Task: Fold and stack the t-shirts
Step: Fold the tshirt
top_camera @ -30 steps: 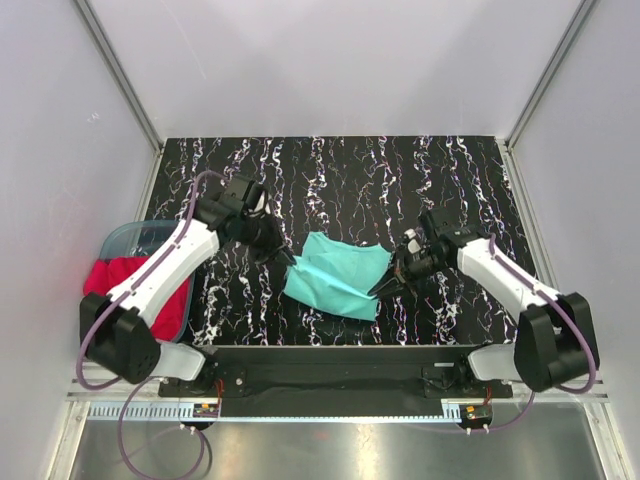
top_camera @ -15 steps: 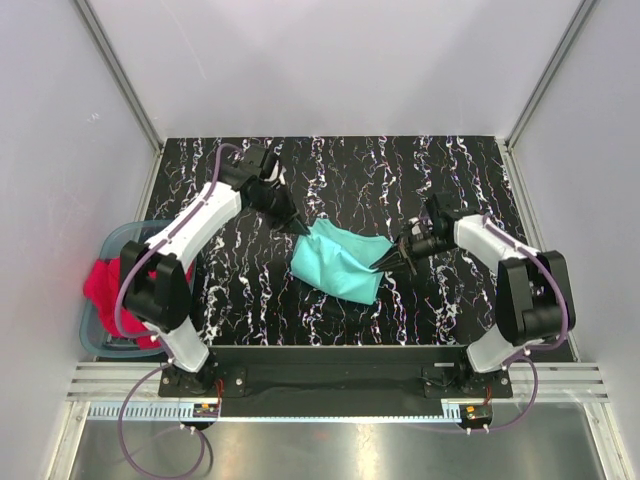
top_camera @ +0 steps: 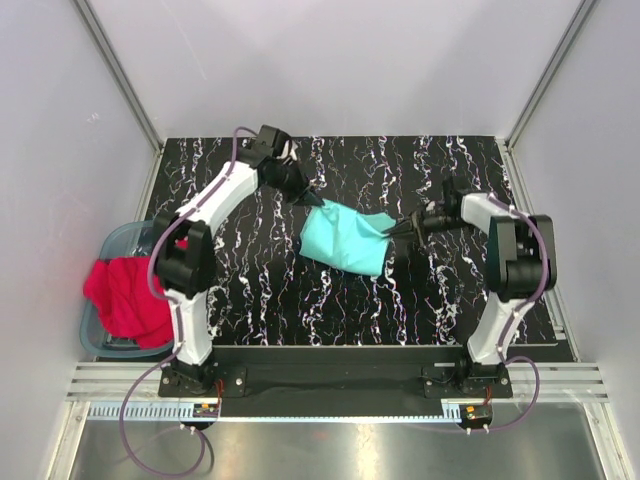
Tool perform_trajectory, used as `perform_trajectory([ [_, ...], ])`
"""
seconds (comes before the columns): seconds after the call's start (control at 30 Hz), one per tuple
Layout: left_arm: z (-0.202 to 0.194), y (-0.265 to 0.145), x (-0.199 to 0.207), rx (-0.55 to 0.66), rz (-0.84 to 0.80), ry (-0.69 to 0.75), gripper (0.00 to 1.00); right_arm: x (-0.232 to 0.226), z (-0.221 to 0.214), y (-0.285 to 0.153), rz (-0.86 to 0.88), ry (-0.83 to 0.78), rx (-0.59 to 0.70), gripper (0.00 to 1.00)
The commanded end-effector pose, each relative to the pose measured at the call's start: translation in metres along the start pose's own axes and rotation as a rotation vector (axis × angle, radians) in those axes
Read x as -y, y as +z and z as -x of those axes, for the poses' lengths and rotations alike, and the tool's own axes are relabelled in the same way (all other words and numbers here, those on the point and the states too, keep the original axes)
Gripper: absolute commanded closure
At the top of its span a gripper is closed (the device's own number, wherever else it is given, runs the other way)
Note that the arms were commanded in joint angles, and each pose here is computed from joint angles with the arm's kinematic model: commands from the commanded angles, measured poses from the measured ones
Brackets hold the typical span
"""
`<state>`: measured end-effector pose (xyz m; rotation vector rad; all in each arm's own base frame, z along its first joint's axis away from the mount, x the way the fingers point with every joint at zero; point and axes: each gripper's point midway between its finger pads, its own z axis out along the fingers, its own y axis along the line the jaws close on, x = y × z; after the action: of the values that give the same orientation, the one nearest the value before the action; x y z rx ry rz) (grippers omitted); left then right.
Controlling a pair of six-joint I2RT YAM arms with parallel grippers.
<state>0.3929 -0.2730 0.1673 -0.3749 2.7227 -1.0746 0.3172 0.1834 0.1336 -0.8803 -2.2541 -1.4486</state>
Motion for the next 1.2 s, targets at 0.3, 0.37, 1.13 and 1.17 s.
perform_trajectory([
  [0.3,0.177,0.044,0.054,0.353,-0.258,0.066,0.63,-0.096,0.193,-0.016,0.147,-0.172,0.162,0.68],
  [0.37,0.197,0.042,0.033,0.407,-0.202,0.049,0.56,-0.119,0.216,-0.020,0.165,-0.236,0.205,0.34],
  [1.13,0.119,0.038,-0.006,0.272,0.000,0.477,0.26,-0.066,0.196,-0.042,-0.293,-0.508,0.502,0.16],
  [1.17,0.121,0.042,-0.012,0.274,0.027,0.505,0.26,-0.065,0.200,-0.044,-0.313,-0.516,0.524,0.16],
])
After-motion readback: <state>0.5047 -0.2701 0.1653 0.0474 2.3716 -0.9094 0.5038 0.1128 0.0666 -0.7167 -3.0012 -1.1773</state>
